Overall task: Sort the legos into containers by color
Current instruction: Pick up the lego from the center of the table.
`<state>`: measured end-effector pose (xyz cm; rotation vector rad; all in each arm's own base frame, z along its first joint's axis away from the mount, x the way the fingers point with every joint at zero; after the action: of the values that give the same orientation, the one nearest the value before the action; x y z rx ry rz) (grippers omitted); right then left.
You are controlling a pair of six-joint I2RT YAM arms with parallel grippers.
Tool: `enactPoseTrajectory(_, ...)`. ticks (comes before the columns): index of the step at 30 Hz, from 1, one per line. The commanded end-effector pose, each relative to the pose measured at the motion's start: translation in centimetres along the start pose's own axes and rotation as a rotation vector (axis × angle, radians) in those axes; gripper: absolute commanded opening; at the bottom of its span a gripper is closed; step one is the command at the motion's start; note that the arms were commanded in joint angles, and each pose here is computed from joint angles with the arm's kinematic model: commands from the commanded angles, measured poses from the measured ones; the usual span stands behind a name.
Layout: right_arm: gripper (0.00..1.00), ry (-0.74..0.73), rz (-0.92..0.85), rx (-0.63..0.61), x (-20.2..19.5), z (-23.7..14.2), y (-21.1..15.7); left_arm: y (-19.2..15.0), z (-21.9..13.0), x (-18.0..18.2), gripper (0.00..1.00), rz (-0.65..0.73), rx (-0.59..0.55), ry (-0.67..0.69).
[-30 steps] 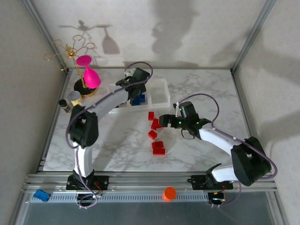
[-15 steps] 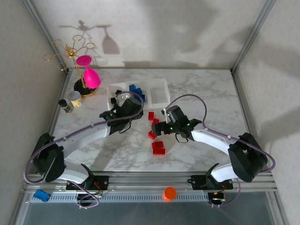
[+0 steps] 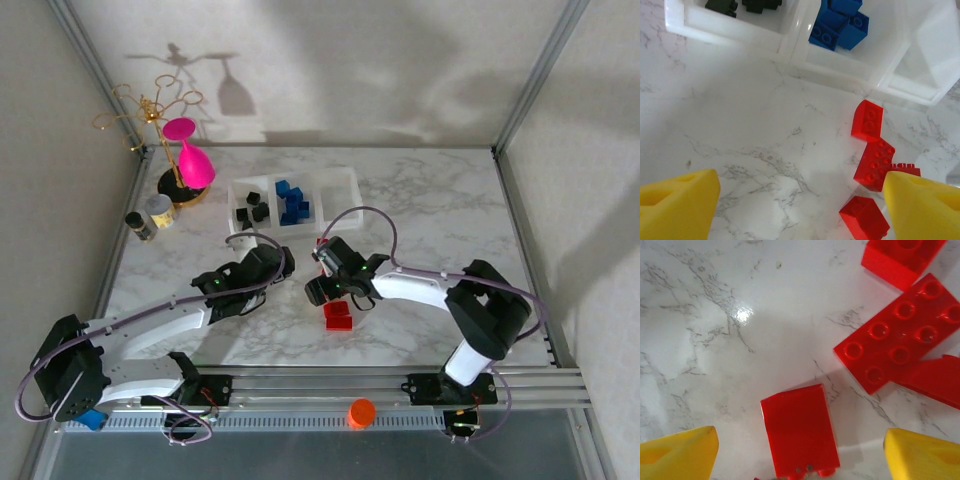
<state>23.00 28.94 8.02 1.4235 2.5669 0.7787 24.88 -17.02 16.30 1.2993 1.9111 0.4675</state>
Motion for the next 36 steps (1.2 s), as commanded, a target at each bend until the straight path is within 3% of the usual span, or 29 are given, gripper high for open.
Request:
enactPoseTrajectory(1,0.81,-0.055,-0.034,0.009,0.0,0.7,0.5,-0.1,-0.1,0.1,0.86,-0.042,-0.026,-0.002)
enactPoseTrajectory(14,0.53,-0.082,-0.051,0.027,0.0,2.0,0.1,-1.0,0.5,0.0,0.94,-0.031,-0.013,0.021)
enactPoseTrajectory(22,0.26,-0.04,-0.042,-0.003,0.7,0.9,0.8,-0.5,0.0,-0.2,0.99,-0.035,-0.029,0.017)
enactPoseTrajectory(30,0.26,0.003,-0.009,-0.108,1.6,-2.6,4.8,1.0,-0.9,-0.7,1.0,-0.019,-0.072,0.011)
enactPoseTrajectory(36,0.27,-0.01,0.052,-0.196,-0.1,-4.1,8.9,2.9,-1.4,-1.7,1.0,0.007,-0.105,0.009)
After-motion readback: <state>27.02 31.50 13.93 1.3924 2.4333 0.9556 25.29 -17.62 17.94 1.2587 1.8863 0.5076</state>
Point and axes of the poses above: each hand's point on the last joint's axis, 136 mm out from that joint toward the fingers, its own z axis out along the fingers, its own x axis along the line the jaws close on, y = z × x, the point moved 4 cm from there along -z, back along the fingers, and after that the axes turned 3 degrees about z, right-handed, at the moved point
